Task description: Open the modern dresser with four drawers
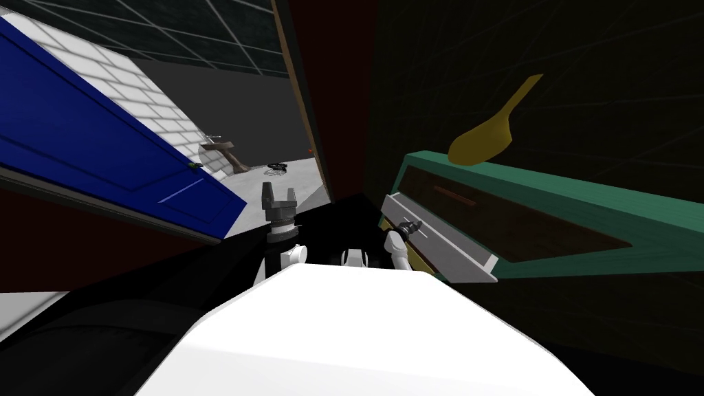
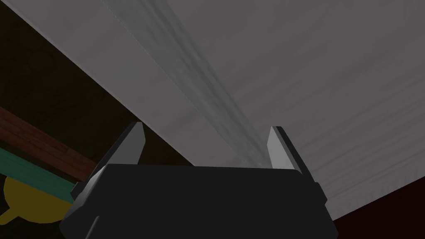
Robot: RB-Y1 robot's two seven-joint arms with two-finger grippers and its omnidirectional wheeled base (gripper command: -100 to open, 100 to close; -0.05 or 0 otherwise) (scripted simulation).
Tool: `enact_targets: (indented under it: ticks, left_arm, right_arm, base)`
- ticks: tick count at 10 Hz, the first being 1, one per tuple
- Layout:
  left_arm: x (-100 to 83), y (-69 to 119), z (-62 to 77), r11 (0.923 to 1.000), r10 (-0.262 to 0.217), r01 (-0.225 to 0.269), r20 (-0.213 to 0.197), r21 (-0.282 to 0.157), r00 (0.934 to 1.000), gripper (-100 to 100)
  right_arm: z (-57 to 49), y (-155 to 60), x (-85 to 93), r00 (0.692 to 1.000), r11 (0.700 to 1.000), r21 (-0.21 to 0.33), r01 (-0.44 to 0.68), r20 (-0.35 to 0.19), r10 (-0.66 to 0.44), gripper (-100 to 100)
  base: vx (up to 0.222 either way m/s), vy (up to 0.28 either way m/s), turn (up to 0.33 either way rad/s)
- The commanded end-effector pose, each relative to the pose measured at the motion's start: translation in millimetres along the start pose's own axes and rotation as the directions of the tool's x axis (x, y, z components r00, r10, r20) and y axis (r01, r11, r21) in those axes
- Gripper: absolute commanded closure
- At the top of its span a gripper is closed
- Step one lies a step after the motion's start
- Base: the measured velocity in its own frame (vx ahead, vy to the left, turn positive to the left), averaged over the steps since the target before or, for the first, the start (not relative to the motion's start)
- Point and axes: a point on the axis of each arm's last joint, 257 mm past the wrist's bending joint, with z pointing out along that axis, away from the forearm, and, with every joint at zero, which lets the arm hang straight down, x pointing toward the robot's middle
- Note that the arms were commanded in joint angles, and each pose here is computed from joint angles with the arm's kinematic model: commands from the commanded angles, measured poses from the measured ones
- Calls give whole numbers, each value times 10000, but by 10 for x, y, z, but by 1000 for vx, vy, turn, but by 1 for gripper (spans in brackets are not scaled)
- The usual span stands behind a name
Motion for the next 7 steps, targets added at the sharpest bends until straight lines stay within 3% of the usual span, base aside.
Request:
enact_targets:
  ticks: [1, 2, 3, 4, 7]
  left_arm:
    - [0, 0, 0, 10000, 0, 0, 0, 0, 10000, 0]
    - [0, 0, 0, 10000, -1, 1, 0, 0, 10000, 0]
    - [0, 0, 0, 10000, 0, 0, 0, 0, 10000, 0]
    - [0, 0, 0, 10000, -2, 2, 0, 0, 10000, 0]
    - [0, 0, 0, 10000, -1, 1, 0, 0, 10000, 0]
  right_arm:
    - [17, -77, -249, 9999, 10000, 16, -45, 166, 45, -100]
    - [12, -87, -326, 9998, 10000, -18, -45, 202, 46, -100]
    - [-11, -9, -182, 10000, 9999, -153, 42, 24, -42, -100]
    - [-19, 13, -168, 9999, 9997, -209, 119, 1, -119, 0]
    - [-33, 76, -86, 9997, 9991, -354, 236, -88, -239, 0]
  base:
    - [-36, -11, -35]
    - [-36, -10, -42]
    - [-5, -7, 12]
    - [9, 1, 21]
    - [6, 4, 14]
